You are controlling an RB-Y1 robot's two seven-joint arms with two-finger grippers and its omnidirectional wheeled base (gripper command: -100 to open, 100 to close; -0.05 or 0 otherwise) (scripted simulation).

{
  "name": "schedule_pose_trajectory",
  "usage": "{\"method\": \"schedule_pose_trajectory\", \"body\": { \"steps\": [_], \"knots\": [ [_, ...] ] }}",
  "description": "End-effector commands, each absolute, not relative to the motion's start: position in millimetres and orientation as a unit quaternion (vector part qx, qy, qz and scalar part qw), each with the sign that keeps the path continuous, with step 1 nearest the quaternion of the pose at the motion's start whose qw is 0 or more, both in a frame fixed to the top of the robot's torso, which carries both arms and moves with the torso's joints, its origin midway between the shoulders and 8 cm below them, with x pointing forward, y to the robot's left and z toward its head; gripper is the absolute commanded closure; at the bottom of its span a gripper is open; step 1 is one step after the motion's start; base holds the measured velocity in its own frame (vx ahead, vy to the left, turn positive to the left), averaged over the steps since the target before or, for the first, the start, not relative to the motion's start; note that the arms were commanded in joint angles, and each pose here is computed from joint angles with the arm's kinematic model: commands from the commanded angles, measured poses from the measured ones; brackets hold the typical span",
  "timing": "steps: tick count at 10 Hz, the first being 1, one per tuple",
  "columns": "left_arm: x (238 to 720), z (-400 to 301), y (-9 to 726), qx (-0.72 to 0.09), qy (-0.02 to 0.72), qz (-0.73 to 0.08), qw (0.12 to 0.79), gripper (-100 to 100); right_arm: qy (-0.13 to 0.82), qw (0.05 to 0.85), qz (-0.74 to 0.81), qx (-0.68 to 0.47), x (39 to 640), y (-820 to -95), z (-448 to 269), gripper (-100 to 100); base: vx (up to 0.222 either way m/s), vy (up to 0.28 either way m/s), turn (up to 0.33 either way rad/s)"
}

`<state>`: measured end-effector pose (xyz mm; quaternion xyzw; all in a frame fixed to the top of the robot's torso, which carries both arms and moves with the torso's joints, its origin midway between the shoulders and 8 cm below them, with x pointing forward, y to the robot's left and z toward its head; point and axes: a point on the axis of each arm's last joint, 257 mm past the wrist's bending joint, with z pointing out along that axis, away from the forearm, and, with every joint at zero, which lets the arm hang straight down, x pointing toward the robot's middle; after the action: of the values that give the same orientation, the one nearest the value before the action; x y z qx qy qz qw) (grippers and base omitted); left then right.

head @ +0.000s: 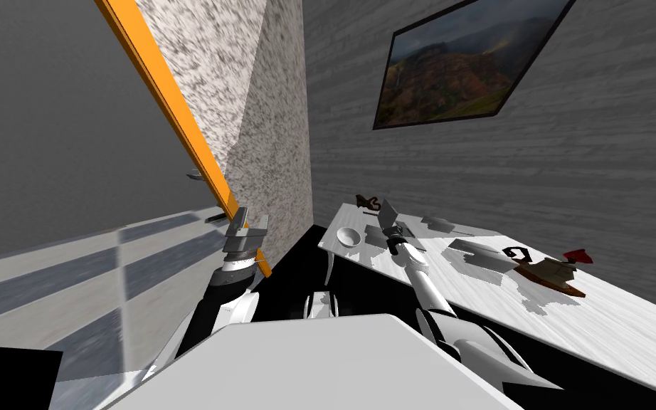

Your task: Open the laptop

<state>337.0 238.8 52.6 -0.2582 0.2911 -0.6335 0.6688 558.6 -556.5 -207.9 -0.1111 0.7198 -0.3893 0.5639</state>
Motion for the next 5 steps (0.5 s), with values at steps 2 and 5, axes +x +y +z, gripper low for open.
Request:
{"method": "schedule_pose_trajectory", "body": {
  "steps": [2, 5],
  "knots": [
    [337, 53, 239, -0.258, 0.291, -0.633, 0.669, 0, 0.72, 0.563, -0.389, -0.111, 558, -555, -209, 100, 0.009, -0.008, -0.036],
    [337, 53, 239, -0.258, 0.291, -0.634, 0.669, 0, 0.72, 0.584, -0.365, -0.081, 568, -554, -200, 100, -0.022, -0.019, -0.02]
  ]
}}
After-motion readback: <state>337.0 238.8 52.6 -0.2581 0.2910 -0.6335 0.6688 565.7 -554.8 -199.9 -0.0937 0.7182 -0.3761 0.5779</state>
